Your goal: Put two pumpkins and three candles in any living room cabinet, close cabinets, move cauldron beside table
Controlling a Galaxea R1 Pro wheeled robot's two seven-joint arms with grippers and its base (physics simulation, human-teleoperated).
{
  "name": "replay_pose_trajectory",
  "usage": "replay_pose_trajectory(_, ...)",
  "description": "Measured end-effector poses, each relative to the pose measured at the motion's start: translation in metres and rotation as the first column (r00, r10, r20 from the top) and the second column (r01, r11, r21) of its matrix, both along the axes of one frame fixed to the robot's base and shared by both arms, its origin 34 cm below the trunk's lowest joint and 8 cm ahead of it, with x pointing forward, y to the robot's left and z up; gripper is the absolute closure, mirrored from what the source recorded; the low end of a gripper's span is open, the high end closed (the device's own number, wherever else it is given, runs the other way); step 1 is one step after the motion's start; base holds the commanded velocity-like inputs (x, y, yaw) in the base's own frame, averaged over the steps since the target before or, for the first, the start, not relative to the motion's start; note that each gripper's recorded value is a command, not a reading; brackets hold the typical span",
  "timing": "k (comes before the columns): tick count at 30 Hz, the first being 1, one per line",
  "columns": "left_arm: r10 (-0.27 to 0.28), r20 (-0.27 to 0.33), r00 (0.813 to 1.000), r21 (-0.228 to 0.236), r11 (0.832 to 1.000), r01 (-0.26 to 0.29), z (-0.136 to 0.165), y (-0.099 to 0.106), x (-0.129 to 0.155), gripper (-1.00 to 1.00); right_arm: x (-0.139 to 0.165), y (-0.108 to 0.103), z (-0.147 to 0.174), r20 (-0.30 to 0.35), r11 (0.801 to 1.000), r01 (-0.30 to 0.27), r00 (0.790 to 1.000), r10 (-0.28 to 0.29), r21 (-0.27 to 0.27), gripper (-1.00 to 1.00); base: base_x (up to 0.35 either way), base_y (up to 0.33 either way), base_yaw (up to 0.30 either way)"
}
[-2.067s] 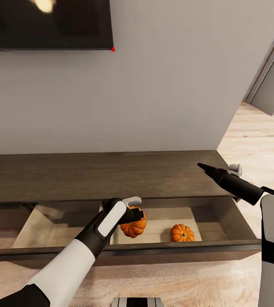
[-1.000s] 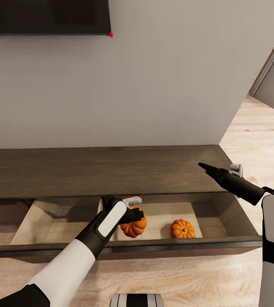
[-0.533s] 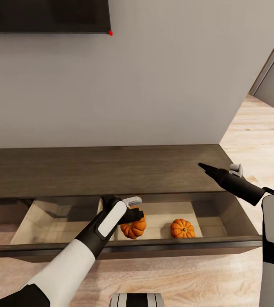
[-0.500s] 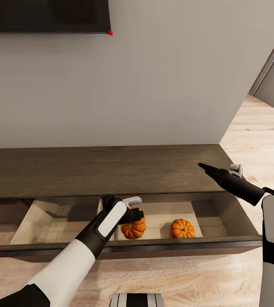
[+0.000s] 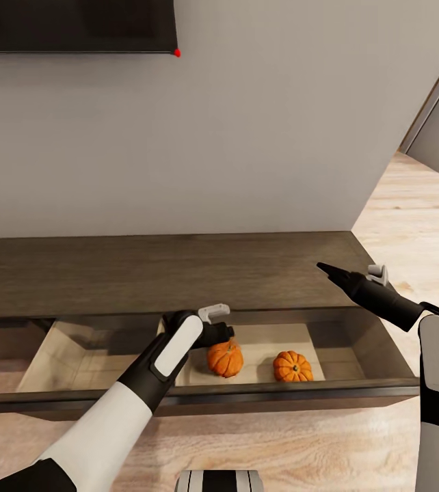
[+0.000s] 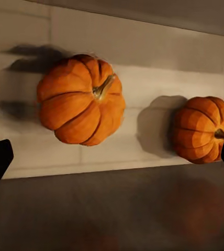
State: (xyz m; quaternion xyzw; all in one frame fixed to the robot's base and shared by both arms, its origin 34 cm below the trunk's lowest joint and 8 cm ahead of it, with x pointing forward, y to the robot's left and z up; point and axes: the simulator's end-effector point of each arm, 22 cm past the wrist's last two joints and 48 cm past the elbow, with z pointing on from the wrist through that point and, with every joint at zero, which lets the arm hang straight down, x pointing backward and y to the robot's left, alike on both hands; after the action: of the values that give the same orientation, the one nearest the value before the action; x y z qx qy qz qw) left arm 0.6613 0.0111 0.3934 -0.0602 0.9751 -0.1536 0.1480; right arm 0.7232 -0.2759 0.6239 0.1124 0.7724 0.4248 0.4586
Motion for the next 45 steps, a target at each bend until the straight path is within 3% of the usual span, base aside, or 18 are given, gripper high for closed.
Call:
replay_pose_trajectory(7,0.0,0.002,1.0,-0.001,1.0,0.0,0.001,0.0,0.0,-1.0,0.0,0.0,0.0,0.0,1.0,0.0,1.0,0.0,0.0,-1.0,0.0,0.0,0.0)
replay_pose_trajectory(21,-0.002,-0.004,1.0,-0.002,1.0,0.002,0.031,0.0,0.007,-1.0,0.008,0.001,0.031,-0.001,1.0,0.0,1.0,0.0,0.004,-1.0,-0.001,0.0,0.0)
replay_pose_trajectory(29,-0.003,0.001,1.0,-0.005,1.0,0.003,0.05,-0.001,0.012,-1.0,0.013,0.001,0.047,-0.004,1.0,0.0,1.0,0.0,0.003,-1.0,-0.276,0.0,0.0)
replay_pose_trajectory(38,0.004,0.113,0.994,-0.056,0.998,0.002,0.118,-0.012,0.041,-1.0,0.017,0.003,0.066,-0.004,1.0,-0.001,1.0,0.001,0.006,-1.0,-0.087,0.0,0.0)
replay_pose_trajectory(45,0.035,0.149,0.988,-0.124,0.992,-0.016,0.174,-0.023,0.051,-1.0,0.02,0.003,0.082,-0.004,1.0,-0.002,1.0,0.002,0.007,-1.0,-0.148,0.0,0.0)
